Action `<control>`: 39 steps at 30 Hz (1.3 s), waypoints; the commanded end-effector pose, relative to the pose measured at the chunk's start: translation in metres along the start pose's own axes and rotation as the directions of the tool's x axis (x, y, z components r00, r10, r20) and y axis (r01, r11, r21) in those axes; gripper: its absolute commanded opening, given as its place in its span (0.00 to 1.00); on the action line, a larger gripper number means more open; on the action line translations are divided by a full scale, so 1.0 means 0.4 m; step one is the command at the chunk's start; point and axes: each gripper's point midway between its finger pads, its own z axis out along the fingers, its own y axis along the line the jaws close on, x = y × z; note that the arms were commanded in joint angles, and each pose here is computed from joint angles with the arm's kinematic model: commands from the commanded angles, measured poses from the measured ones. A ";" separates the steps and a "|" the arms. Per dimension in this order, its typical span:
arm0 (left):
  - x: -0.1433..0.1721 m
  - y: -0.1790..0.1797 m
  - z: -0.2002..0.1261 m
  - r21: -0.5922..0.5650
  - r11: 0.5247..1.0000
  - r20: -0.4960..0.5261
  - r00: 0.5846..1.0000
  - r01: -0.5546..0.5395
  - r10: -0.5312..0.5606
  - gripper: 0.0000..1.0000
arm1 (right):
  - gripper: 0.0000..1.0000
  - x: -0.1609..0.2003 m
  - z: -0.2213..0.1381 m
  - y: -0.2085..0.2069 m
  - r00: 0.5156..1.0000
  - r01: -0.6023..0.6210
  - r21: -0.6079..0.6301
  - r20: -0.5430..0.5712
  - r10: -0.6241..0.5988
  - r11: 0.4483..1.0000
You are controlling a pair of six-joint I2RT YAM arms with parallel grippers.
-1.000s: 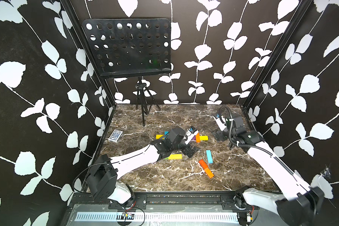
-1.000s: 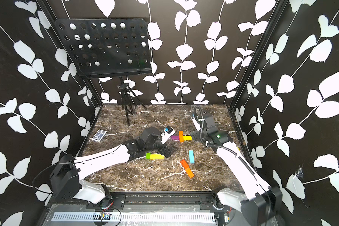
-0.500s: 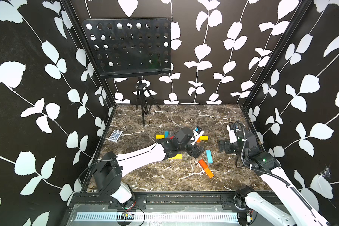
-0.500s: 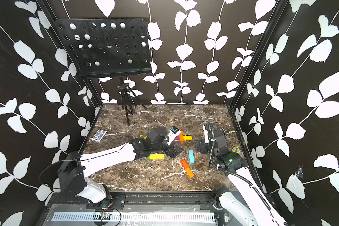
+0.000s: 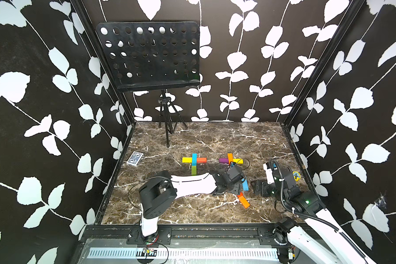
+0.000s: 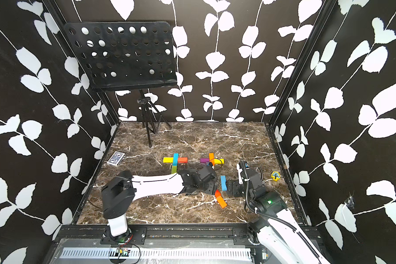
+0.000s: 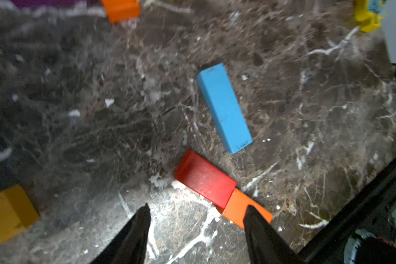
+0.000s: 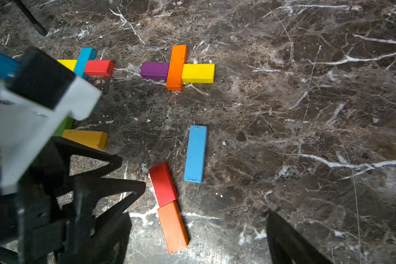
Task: Assemble the letter t with building blocks
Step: Pick up the building block from the center of the board.
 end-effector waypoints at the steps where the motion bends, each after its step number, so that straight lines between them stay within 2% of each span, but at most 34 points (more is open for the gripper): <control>1: -0.021 -0.014 -0.023 -0.022 0.990 0.015 0.990 0.139 -0.138 0.63 | 0.87 0.047 0.028 -0.001 0.998 -0.044 0.025 -0.051 0.045 0.999; 8: -0.022 -0.022 -0.005 -0.063 0.972 -0.014 0.974 0.224 -0.226 0.57 | 0.99 0.097 0.020 0.024 1.000 -0.015 -0.018 -0.008 0.014 1.000; 18: 0.020 -0.018 0.035 -0.111 0.939 -0.087 0.938 0.326 -0.336 0.51 | 0.99 0.134 0.012 0.061 0.994 0.101 -0.024 0.046 -0.100 0.995; 28: 0.042 -0.022 0.056 -0.133 0.925 -0.106 0.923 0.355 -0.370 0.51 | 0.99 0.139 -0.014 0.095 0.973 0.213 -0.033 0.102 -0.209 0.976; 39: 0.038 -0.043 0.095 -0.142 0.927 -0.117 0.924 0.347 -0.364 0.54 | 0.99 0.150 -0.026 0.102 0.969 0.218 -0.076 0.139 -0.206 0.973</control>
